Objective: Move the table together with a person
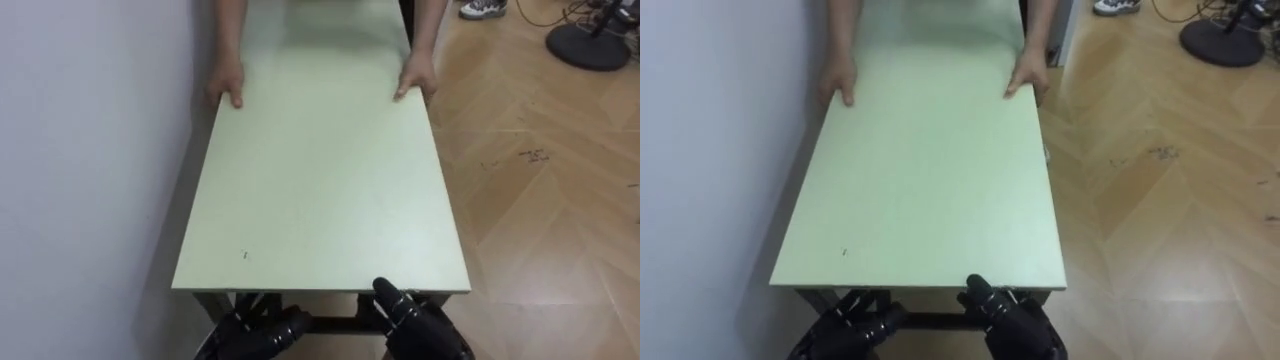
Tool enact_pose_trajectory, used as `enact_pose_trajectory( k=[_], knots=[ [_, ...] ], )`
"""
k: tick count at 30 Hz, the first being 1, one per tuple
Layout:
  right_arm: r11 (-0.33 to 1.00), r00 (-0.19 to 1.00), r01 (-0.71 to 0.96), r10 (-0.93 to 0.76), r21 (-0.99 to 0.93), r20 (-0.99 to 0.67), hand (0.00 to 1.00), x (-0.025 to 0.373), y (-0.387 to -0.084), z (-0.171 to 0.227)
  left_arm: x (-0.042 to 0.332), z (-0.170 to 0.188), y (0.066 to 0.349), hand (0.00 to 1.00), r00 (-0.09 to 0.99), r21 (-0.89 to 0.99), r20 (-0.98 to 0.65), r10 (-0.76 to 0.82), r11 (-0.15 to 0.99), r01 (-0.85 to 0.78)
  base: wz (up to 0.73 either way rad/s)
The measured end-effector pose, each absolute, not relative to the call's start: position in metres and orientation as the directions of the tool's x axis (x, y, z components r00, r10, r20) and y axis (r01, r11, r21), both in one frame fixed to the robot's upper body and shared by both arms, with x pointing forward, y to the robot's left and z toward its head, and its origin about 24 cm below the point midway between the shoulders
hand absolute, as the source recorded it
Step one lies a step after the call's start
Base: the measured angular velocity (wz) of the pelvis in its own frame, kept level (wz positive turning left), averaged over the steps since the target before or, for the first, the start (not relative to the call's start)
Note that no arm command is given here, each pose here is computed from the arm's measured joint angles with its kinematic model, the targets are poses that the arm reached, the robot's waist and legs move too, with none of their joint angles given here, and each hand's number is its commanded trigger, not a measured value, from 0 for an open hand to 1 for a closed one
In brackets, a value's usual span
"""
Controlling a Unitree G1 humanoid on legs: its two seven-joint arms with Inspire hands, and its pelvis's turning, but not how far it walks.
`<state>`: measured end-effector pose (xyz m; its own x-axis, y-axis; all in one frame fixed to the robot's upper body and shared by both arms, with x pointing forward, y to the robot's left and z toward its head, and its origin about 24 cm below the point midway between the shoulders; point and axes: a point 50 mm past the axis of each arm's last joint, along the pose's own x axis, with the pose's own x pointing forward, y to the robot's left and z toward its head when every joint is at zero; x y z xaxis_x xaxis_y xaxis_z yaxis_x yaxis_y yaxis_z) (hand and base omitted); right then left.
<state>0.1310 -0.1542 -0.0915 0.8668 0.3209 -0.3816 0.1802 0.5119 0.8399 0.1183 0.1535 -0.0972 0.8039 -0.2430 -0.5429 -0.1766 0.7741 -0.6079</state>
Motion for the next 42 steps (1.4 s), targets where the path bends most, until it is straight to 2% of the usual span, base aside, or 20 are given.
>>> enact_pose_trajectory(
  k=[8, 16, 27, 29, 34, 42],
  knots=[
    [0.523, 0.863, 0.14, 0.352, 0.84, -0.363, 0.0, 0.126, -0.156, -0.096, 0.106, -0.109, 0.156, 0.0, 0.762, -0.58, -0.598, -0.248, 0.791, -0.197, 0.0],
    [0.635, 0.798, 0.196, 0.339, 0.747, -0.498, 0.0, 0.106, -0.17, -0.116, 0.092, -0.126, 0.165, 0.0, 0.692, -0.487, -0.685, -0.23, 0.85, -0.2, 0.01],
    [0.881, 0.57, 0.242, 0.21, 0.406, -0.795, 0.0, 0.066, -0.21, -0.147, 0.075, -0.143, 0.187, 0.0, 0.625, -0.394, -0.77, -0.13, 0.867, -0.304, -0.04],
    [0.898, 0.529, 0.25, 0.185, 0.361, -0.828, 0.0, 0.058, -0.213, -0.151, 0.068, -0.146, 0.193, 0.0, 0.603, -0.365, -0.791, -0.101, 0.87, -0.332, 0.0],
    [0.914, 0.4, 0.333, 0.086, 0.232, -0.912, 0.0, 0.033, -0.226, -0.162, 0.034, -0.159, 0.207, 0.0, 0.456, -0.198, -0.89, 0.009, 0.893, -0.403, 0.0],
    [0.905, 0.312, 0.405, 0.0, 0.133, -0.95, 0.0, 0.014, -0.234, -0.166, 0.021, -0.161, 0.221, 0.0, 0.377, -0.045, -0.917, 0.133, 0.903, -0.428, -0.01]
  ],
)
